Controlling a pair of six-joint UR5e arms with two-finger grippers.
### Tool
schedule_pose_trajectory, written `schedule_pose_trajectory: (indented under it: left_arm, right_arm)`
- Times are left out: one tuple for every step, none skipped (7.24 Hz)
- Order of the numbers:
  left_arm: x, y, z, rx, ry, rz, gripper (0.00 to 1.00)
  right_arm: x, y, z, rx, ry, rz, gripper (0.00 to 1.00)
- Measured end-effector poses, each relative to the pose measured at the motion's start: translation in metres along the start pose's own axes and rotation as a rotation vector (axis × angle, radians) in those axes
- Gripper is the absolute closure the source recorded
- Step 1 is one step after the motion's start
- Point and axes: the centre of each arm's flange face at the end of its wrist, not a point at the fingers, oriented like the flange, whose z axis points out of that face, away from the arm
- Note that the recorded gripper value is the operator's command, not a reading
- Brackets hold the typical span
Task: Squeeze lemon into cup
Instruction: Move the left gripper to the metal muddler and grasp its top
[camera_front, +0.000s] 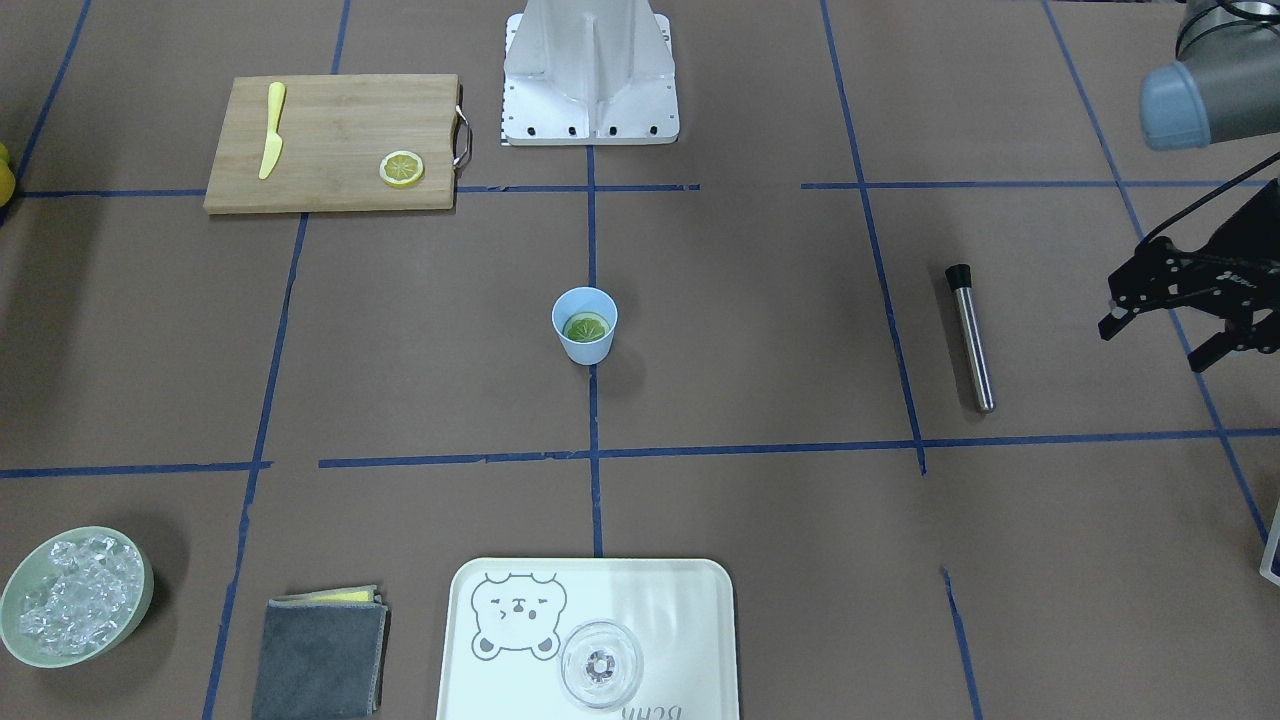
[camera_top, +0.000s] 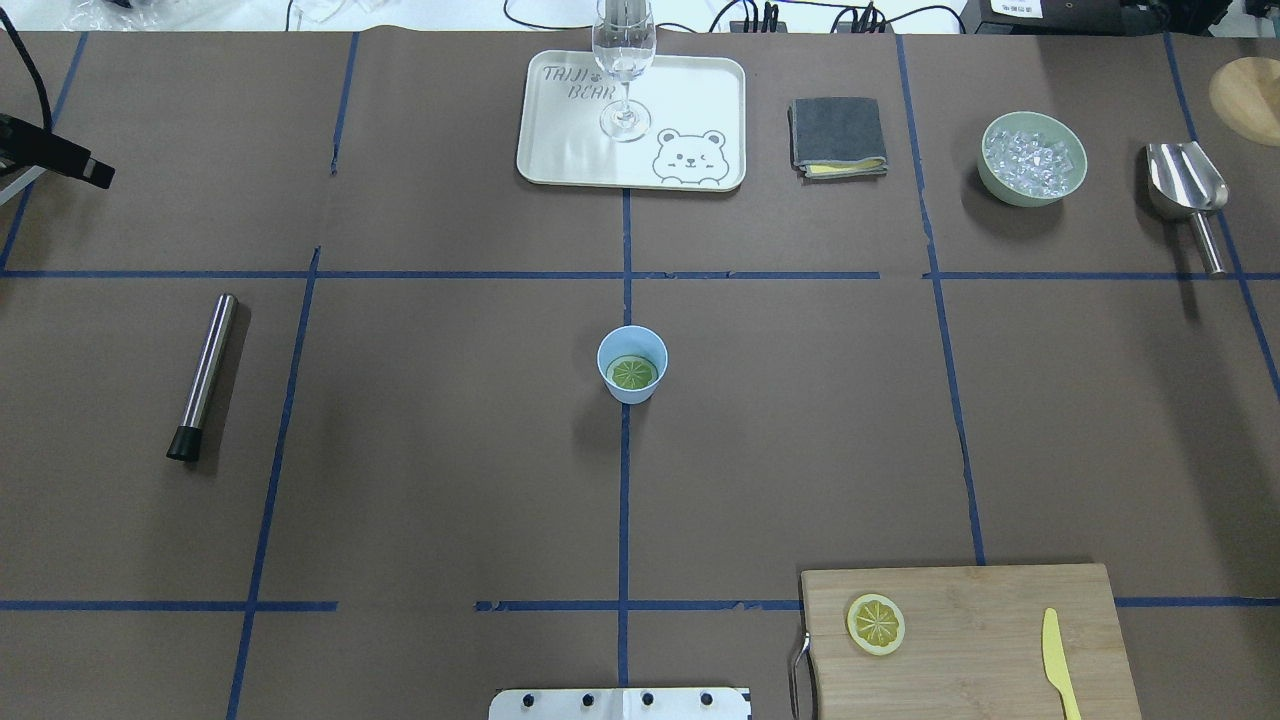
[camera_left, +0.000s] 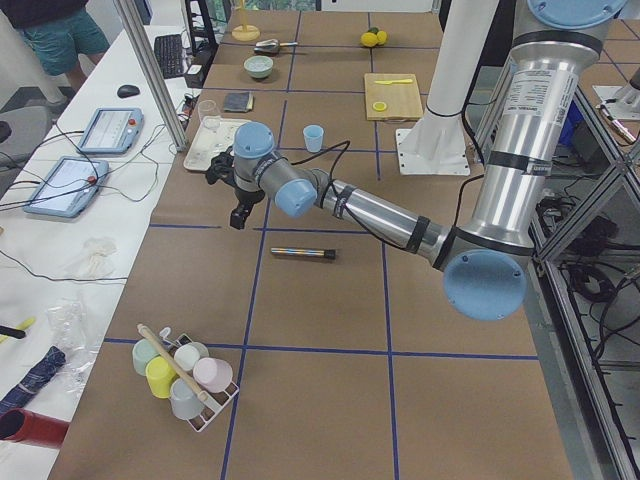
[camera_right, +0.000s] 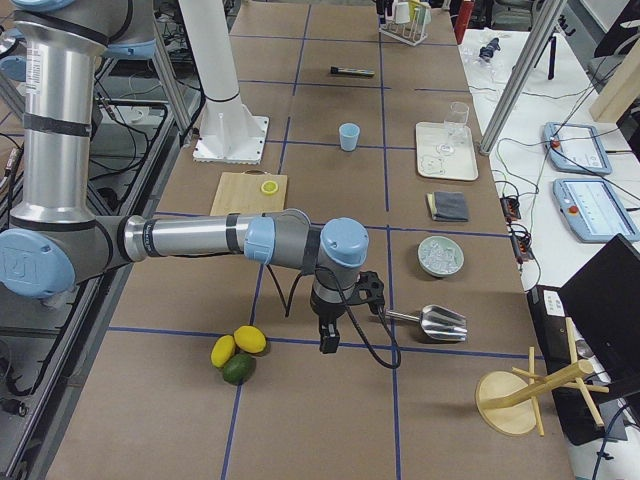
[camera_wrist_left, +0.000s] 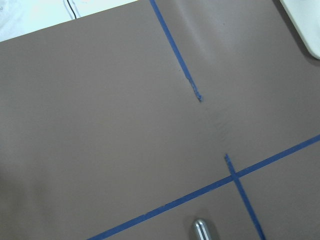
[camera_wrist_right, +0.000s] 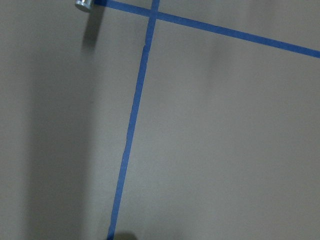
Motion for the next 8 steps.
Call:
schedule_pose_trajectory:
  left_arm:
    - [0.014,0.009,0.025,-0.01,-0.051,-0.07,0.02]
    - [0.03,0.019,0.051,-0.008,-0.112,-0.161,0.12]
    - [0.044,0.029,0.073,-0.018,-0.137,-0.229,0.14]
    - [0.052,0.037,0.089,-0.032,-0.147,-0.254,0.14]
    - [0.056,0.045,0.108,-0.044,-0.151,-0.245,0.14]
    - [0.052,0.052,0.129,-0.043,-0.148,-0.21,0.14]
    - [0.045,0.058,0.145,-0.038,-0.14,-0.175,0.17]
    - [0.042,0.062,0.155,-0.042,-0.138,-0.158,0.21]
  right_arm:
    - [0.0,-0.001,-0.001,0.002,0.0,0.0,0.0]
    - [0.0,-0.002,-0.002,0.005,-0.001,0.002,0.0]
    - [0.0,-0.003,-0.005,0.011,-0.003,0.002,0.0]
    - [0.0,-0.003,-0.007,0.016,0.001,0.0,0.0]
    - [-0.001,-0.005,-0.009,0.02,0.005,0.0,0.0]
    - [-0.001,-0.005,-0.011,0.022,0.007,0.004,0.0]
    - [0.0,-0.006,-0.011,0.023,0.008,0.01,0.0]
    - [0.001,-0.005,-0.012,0.025,0.009,0.014,0.0]
